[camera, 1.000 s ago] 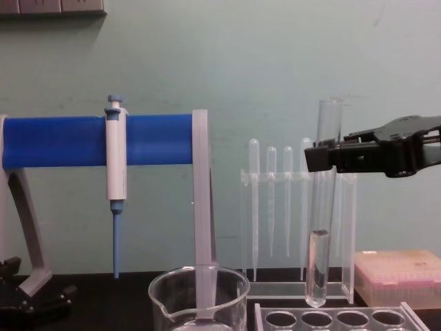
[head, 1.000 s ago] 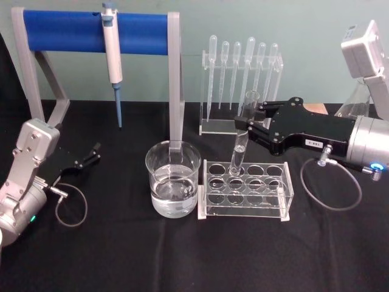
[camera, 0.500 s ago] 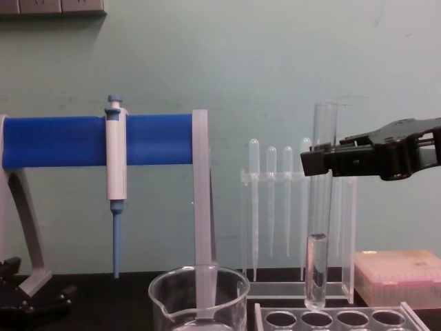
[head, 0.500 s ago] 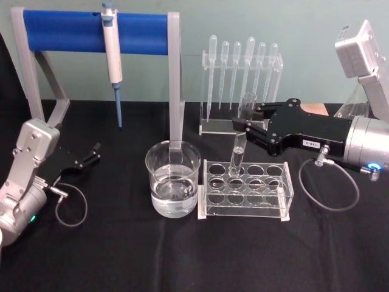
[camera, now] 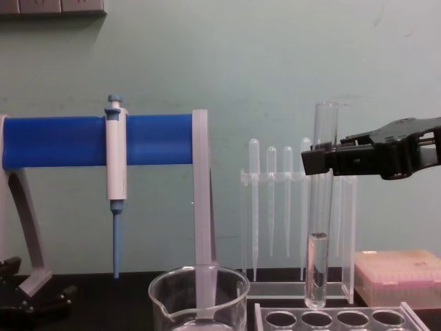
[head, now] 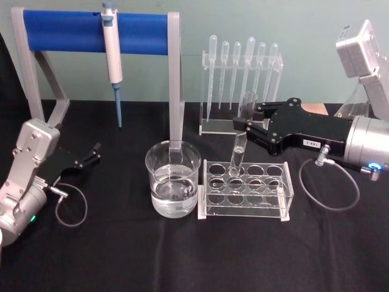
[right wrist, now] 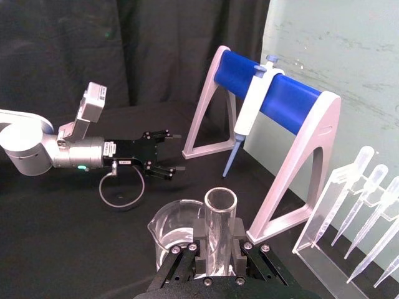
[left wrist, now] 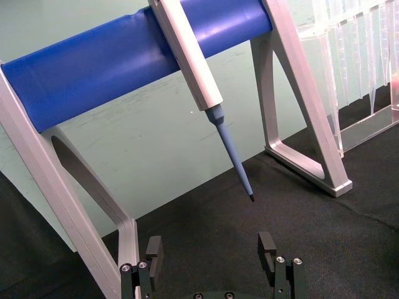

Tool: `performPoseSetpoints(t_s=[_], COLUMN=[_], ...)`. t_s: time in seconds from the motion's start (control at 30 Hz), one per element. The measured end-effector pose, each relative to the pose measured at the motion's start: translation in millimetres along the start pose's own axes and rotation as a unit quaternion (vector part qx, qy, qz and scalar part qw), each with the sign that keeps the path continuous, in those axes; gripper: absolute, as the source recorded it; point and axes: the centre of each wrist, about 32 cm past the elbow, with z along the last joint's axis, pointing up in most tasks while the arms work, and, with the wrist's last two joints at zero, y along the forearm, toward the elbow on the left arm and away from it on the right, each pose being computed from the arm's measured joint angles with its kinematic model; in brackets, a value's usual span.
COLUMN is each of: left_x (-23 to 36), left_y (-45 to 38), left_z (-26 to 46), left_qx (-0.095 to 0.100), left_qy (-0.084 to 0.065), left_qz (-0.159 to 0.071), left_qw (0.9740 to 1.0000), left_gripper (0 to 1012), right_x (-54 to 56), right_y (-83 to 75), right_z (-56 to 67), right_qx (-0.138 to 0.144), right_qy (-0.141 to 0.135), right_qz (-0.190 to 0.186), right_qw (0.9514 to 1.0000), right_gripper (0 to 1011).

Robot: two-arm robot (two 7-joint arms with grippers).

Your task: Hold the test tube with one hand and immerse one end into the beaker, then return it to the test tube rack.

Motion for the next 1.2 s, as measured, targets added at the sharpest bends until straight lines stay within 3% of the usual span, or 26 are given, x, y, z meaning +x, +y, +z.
performPoseSetpoints(t_s=[1.2], left_x=[0.0], left_y=[0.0], left_z=[0.0], left_qx=[0.000], left_qy=[0.000], left_qz=[0.000], left_qw=[1.0000], left_gripper=[1000], right_x=[0.2], right_y=[-0.2], right_z=[-0.3], right_qx=[0.001], right_qy=[0.000], right_qz=[0.000], right_qw=[1.0000], right_gripper=[239])
